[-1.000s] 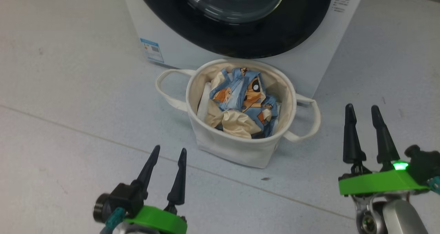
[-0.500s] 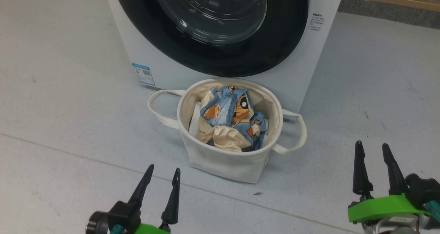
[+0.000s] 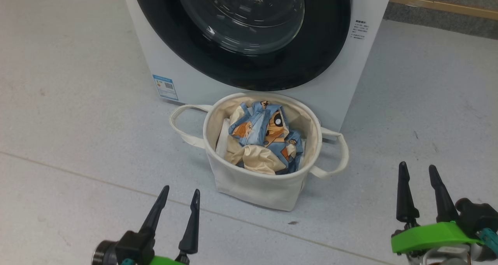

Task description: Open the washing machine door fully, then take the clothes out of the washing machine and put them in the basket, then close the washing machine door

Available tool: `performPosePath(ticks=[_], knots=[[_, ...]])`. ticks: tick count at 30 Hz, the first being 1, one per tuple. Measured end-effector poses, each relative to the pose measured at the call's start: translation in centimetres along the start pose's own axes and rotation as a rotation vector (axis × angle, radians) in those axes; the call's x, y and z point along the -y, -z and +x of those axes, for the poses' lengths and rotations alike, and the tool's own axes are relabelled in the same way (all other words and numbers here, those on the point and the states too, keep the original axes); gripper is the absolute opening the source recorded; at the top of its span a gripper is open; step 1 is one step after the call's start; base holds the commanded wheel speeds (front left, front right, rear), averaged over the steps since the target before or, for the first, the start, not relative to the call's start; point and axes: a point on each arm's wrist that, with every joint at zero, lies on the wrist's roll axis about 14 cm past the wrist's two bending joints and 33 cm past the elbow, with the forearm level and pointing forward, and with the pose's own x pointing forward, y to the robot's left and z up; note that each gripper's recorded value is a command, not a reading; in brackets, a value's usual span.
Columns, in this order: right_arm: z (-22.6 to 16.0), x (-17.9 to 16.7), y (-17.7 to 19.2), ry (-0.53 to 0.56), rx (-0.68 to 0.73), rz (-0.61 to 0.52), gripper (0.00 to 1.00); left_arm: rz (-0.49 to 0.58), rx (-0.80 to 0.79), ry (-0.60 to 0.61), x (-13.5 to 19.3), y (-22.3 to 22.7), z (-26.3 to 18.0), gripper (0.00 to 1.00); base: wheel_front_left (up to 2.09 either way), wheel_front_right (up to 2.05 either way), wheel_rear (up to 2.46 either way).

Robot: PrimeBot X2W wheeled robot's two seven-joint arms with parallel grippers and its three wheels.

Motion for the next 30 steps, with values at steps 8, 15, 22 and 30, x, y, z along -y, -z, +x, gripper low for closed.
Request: performPosePath(ticks=[8, 15, 22, 30], knots=[[0.1, -0.1, 0.3, -0.003, -0.007, 0.001, 1.00, 0.009, 0.012, -0.011, -0.2, -0.4, 0.0, 1.00, 0.00, 0.00, 0.00], [-1.5, 0.7, 3.8, 0.032, -0.122, 0.023, 0.00, -0.011, -0.110, -0.032, -0.5, 3.4, -1.7, 0.00, 0.00, 0.00, 0.00], [-1.8, 1.2, 3.9, 0.063, -0.134, 0.094, 0.00, -0.098, -0.124, -0.054, -0.7, 3.6, -1.7, 0.00, 0.00, 0.00, 0.00], [-2.0, 1.7, 4.0, 0.095, -0.138, 0.174, 0.00, -0.192, -0.135, -0.075, -1.1, 3.8, -1.7, 0.00, 0.00, 0.00, 0.00]])
